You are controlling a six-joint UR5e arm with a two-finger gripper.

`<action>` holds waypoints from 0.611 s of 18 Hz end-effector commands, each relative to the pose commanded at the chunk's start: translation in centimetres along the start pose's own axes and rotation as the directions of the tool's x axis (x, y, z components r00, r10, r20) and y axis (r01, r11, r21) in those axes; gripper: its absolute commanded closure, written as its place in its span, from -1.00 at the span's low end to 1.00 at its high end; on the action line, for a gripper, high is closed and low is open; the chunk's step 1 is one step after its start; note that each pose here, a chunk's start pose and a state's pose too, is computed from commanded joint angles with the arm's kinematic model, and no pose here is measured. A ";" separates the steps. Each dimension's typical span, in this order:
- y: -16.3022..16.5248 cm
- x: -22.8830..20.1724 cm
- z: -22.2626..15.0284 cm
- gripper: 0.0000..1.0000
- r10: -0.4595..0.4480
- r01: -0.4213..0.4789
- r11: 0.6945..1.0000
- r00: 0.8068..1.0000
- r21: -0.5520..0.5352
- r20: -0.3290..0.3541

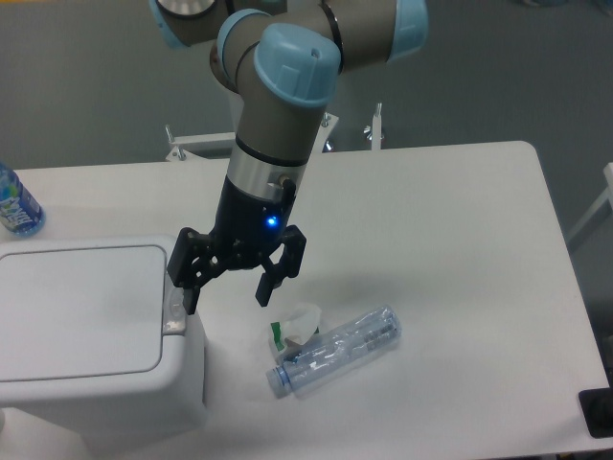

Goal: Open the trash can
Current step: 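Press the gripper down on the trash can's button to pop the lid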

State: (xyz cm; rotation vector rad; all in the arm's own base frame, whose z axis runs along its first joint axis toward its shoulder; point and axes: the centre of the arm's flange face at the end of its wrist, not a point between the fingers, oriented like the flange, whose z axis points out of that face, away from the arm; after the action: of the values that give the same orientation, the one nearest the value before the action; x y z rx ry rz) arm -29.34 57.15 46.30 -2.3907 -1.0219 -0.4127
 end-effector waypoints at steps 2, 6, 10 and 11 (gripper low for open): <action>0.1 -0.1 0.1 -1.00 -0.001 0.001 1.000 1.000 -0.003 0.000; 0.1 -0.1 0.1 -1.00 -0.001 0.001 1.000 1.000 -0.003 0.000; 0.1 -0.1 0.2 -1.00 -0.002 0.002 1.000 1.000 -0.004 0.001; 0.1 -0.2 0.3 -1.00 -0.003 0.003 1.000 1.000 -0.005 0.001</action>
State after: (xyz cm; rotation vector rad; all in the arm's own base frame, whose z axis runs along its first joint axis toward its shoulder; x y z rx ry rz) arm -29.34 57.15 45.97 -2.3947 -1.0257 -0.4160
